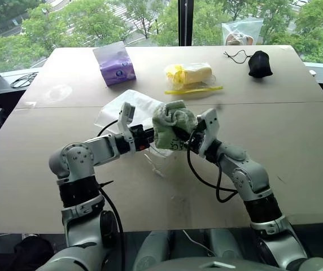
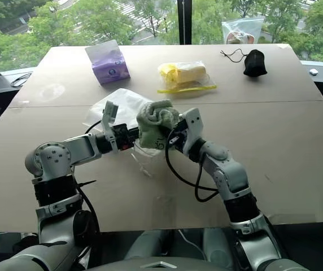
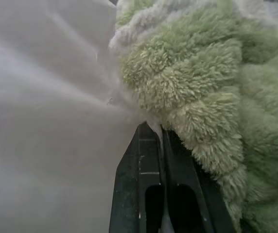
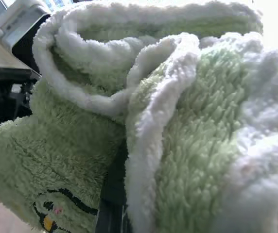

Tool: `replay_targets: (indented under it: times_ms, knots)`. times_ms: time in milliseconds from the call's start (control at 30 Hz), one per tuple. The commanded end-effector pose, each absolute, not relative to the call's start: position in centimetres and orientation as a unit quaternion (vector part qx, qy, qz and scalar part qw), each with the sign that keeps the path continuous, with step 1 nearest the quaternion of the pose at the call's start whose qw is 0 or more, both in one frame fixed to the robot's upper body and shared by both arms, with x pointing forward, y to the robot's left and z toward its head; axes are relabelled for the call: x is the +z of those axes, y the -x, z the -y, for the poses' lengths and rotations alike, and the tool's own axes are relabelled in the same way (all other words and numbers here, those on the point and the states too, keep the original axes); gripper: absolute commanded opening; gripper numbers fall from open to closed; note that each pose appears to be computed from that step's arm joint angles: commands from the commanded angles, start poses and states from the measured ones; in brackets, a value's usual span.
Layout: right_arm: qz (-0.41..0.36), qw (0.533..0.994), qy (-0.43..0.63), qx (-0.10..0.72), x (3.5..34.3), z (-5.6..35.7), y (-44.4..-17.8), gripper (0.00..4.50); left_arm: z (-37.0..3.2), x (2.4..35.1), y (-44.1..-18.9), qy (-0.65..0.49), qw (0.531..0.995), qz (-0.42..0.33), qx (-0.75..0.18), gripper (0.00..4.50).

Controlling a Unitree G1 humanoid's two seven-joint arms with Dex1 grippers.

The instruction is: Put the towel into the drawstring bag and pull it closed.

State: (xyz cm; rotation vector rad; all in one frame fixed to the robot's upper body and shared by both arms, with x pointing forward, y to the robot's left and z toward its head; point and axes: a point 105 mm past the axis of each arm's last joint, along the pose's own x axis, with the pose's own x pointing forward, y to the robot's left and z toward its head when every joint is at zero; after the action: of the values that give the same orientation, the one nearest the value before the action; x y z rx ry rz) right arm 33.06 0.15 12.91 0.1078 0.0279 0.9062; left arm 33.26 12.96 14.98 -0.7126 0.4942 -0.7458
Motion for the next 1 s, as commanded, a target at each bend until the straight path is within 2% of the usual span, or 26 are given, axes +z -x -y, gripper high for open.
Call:
replay_targets:
  times_ms: [33, 100, 200, 367, 500, 600, 667, 700, 767, 800, 900, 1000]
  knots:
    - [-0.037, 0.884, 0.041, 0.463, 9.0, -1.5, -32.2, 0.11, -12.5, 19.9, -33.4, 0.378, 0.826, -0.154, -0.389, 0.00]
    - [-0.024, 0.876, 0.096, 0.471, 7.9, -1.6, -32.0, 0.11, -13.0, 20.0, -33.5, 0.400, 0.822, -0.150, -0.376, 0.00]
    - [-0.002, 0.873, 0.104, 0.476, 7.9, -1.9, -31.9, 0.11, -13.9, 19.9, -33.9, 0.419, 0.826, -0.145, -0.348, 0.00]
    - [0.000, 0.878, 0.187, 0.441, 7.2, -1.5, -33.6, 0.11, -12.6, 19.5, -32.4, 0.371, 0.826, -0.169, -0.388, 0.00]
    - [0.057, 0.826, 0.343, 0.444, 7.7, -1.8, -34.2, 0.10, -12.1, 18.6, -31.1, 0.328, 0.828, -0.197, -0.409, 0.00]
    - [0.100, 0.789, 0.392, 0.463, 8.6, -2.7, -33.9, 0.10, -11.8, 18.1, -30.5, 0.304, 0.825, -0.217, -0.425, 0.00]
    - [0.109, 0.784, 0.397, 0.465, 9.0, -3.1, -33.9, 0.10, -11.9, 17.7, -30.2, 0.297, 0.822, -0.229, -0.430, 0.00]
    - [0.101, 0.803, 0.363, 0.461, 9.4, -3.3, -34.1, 0.10, -12.1, 17.2, -30.0, 0.288, 0.822, -0.241, -0.427, 0.00]
    - [0.054, 0.876, 0.187, 0.442, 10.9, -3.9, -34.9, 0.10, -12.3, 16.5, -29.3, 0.272, 0.822, -0.256, -0.431, 0.00]
    - [0.036, 0.889, 0.124, 0.439, 11.2, -4.0, -35.0, 0.10, -12.3, 16.4, -29.1, 0.266, 0.821, -0.260, -0.433, 0.00]
    - [-0.023, 0.897, -0.080, 0.434, 12.2, -3.5, -35.5, 0.10, -12.8, 16.0, -28.3, 0.257, 0.820, -0.267, -0.435, 0.00]
    - [-0.047, 0.873, -0.228, 0.428, 13.8, -2.7, -35.8, 0.10, -13.8, 15.7, -27.9, 0.258, 0.825, -0.270, -0.425, 0.00]
